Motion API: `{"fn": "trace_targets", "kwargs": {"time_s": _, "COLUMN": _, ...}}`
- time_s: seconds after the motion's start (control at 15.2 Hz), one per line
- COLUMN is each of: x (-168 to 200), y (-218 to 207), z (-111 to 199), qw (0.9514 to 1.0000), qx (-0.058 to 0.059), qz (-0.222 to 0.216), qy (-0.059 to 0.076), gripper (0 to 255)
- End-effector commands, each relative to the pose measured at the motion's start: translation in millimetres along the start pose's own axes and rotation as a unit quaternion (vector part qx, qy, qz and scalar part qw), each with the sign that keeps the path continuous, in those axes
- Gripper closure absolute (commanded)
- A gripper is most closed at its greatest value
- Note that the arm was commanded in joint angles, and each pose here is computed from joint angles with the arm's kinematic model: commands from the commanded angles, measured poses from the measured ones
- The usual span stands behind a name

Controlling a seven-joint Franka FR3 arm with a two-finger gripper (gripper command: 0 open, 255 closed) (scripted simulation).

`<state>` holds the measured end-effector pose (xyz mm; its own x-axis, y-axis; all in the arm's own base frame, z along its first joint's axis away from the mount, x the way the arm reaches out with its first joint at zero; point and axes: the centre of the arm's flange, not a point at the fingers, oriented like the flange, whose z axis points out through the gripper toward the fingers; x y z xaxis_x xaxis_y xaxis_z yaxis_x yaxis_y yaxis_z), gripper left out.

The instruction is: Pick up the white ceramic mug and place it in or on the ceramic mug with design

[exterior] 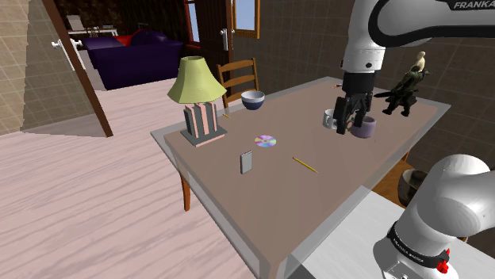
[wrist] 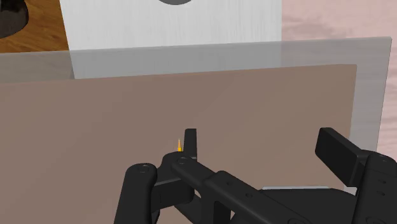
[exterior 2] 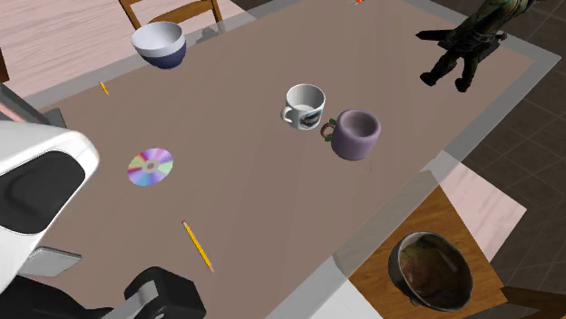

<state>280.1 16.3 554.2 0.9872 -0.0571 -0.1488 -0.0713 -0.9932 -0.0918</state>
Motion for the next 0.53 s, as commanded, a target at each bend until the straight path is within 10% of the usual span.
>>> {"fn": "trace_targets", "kwargs": {"time_s": 0.0, "x": 0.0, "y": 0.0, "z": 0.0, "qw": 1.0, "qx": 0.0, "qz": 0.0, "qy": 0.0, "gripper": 0}}
{"fn": "trace_targets", "kwargs": {"time_s": 0.46, "x": 45.9, "y": 76.6, "z": 15.6, "qw": 1.0, "qx": -0.003, "qz": -0.001, "qy": 0.006, "gripper": 0}}
